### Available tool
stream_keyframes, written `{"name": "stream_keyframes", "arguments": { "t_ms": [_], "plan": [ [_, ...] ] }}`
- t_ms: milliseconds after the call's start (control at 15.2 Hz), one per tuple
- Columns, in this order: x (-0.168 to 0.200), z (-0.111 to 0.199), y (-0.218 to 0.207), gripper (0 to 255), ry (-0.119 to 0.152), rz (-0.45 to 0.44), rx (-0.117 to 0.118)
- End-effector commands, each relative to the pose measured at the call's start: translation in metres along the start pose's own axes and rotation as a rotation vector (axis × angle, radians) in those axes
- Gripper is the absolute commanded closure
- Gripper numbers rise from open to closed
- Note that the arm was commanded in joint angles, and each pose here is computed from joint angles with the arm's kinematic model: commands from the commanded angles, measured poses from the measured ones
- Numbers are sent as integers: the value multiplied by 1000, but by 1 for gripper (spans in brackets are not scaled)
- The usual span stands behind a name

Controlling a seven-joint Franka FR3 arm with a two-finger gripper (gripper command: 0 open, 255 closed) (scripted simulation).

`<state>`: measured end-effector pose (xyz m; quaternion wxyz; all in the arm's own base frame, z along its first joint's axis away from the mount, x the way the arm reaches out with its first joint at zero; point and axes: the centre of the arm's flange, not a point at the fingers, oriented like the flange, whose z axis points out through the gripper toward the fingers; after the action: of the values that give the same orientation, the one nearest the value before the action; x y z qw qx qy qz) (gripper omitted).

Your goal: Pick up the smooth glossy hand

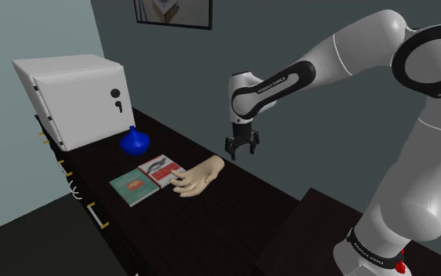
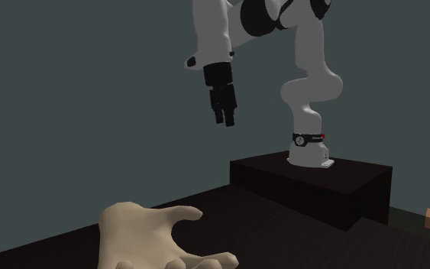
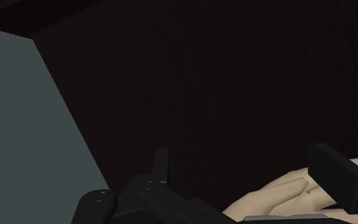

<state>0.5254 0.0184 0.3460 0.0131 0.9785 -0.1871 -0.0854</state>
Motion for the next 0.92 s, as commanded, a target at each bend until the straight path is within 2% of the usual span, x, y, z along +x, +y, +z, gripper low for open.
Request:
{"name": "stream_keyframes", "arguments": {
  "t_ms": [0, 858],
  "plan": [
    [24, 16, -10, 0, -9, 25, 4],
    [157, 119, -65, 0, -68, 183, 28]
  ]
}}
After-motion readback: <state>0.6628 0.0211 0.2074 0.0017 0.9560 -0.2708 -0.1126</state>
